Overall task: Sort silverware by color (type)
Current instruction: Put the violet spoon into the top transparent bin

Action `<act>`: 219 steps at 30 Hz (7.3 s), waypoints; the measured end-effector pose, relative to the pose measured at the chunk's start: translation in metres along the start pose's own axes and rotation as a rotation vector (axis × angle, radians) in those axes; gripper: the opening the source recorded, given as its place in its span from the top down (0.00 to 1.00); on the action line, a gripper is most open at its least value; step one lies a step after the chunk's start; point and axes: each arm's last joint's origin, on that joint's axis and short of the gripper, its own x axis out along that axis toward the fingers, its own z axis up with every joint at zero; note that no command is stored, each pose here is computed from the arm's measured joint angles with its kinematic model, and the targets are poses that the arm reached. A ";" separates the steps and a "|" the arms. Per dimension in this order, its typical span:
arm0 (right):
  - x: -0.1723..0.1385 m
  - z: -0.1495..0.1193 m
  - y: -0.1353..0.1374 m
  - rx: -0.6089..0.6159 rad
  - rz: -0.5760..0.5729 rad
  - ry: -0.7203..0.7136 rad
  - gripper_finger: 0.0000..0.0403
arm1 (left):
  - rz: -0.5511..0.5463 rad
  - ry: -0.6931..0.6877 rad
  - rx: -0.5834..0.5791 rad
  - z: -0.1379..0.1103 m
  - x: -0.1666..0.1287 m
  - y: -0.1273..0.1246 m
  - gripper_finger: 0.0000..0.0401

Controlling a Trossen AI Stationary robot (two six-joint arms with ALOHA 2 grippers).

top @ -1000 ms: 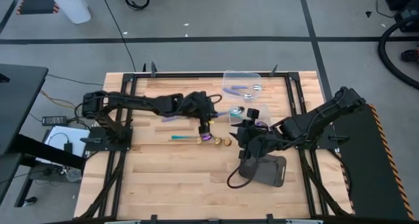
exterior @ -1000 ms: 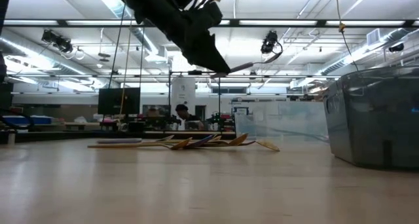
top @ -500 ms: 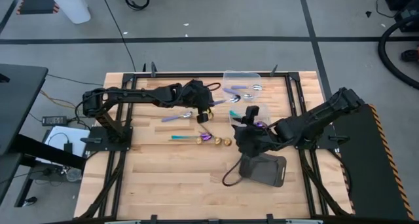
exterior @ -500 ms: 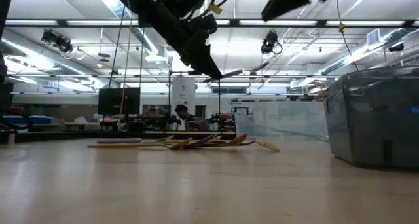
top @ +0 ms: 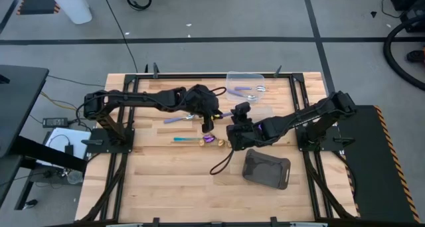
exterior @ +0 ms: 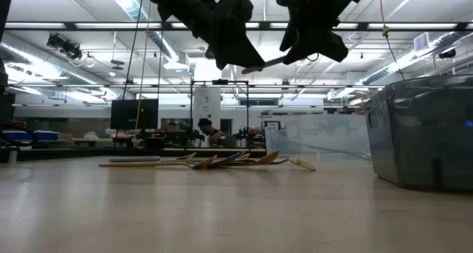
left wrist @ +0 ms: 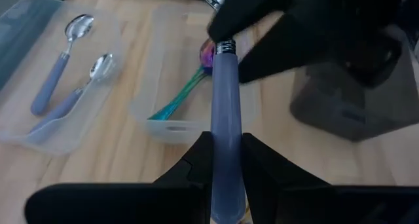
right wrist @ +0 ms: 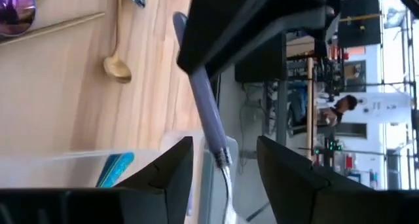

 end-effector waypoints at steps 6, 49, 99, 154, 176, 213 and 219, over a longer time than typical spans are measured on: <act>0.002 0.000 -0.001 -0.058 0.016 -0.004 0.56 | -0.028 -0.010 -0.024 0.006 -0.002 -0.001 0.85; 0.010 -0.006 0.000 -0.086 0.194 -0.016 0.88 | 0.053 0.035 0.047 0.001 -0.042 -0.009 0.57; 0.174 -0.161 -0.114 0.892 0.415 0.271 0.87 | 0.107 -0.223 -0.027 -0.080 -0.134 -0.050 0.57; 0.239 -0.204 -0.078 0.833 0.578 0.544 0.68 | 0.112 -0.223 -0.019 -0.080 -0.134 -0.050 0.57; 0.249 -0.187 -0.094 0.946 0.672 0.427 0.82 | 0.112 -0.214 -0.021 -0.081 -0.134 -0.050 0.57; 0.169 -0.085 -0.097 0.885 0.682 0.134 0.72 | 0.149 0.103 -0.005 -0.110 -0.116 -0.047 0.57; 0.152 -0.055 -0.085 0.825 0.678 0.039 0.72 | 0.282 0.193 0.027 -0.118 -0.098 -0.043 0.57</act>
